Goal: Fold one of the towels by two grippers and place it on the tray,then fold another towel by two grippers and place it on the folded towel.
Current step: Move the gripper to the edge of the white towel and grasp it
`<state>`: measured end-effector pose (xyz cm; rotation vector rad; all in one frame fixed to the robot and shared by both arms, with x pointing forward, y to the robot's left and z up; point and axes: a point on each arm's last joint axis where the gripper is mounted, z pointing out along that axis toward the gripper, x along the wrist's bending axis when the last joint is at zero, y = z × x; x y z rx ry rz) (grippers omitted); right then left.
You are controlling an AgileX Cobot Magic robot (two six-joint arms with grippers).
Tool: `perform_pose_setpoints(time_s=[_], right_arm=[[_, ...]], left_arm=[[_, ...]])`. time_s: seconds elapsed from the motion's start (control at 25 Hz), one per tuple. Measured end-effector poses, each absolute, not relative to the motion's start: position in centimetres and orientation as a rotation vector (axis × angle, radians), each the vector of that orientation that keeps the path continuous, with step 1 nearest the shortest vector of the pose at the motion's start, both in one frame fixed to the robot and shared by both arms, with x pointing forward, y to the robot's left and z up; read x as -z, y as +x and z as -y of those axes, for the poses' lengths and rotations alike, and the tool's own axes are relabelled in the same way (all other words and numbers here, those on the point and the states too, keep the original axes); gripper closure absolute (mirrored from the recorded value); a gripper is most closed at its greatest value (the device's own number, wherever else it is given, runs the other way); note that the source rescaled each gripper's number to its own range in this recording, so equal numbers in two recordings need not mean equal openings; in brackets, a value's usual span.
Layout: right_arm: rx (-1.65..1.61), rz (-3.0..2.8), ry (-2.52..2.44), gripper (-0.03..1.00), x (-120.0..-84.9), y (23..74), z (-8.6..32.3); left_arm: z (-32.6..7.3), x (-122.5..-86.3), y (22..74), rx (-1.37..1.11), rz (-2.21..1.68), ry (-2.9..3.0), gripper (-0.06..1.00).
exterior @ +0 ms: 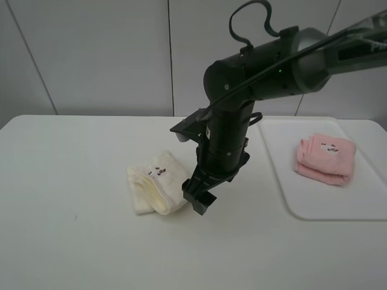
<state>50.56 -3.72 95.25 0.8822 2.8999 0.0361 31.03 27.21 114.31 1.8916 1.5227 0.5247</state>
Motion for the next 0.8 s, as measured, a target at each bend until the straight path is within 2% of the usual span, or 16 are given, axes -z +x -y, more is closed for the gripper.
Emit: perform_pose_setpoints(time_s=[0.32,0.6,0.8], right_arm=[[-0.035,-2.9,0.882,0.05,-95.2,50.6,3.7],[-0.035,-2.9,0.882,0.05,-95.2,50.6,3.7],[-0.035,-2.9,0.882,0.05,-95.2,50.6,3.7]], left_arm=[[-31.2,-108.8,25.4,-0.584,-1.322,1.736,0.01],[-30.7,-105.5,24.2,-0.517,-1.16,1.787,0.01],[-30.2,-105.2,23.8,-0.479,-1.058,1.846,0.01]])
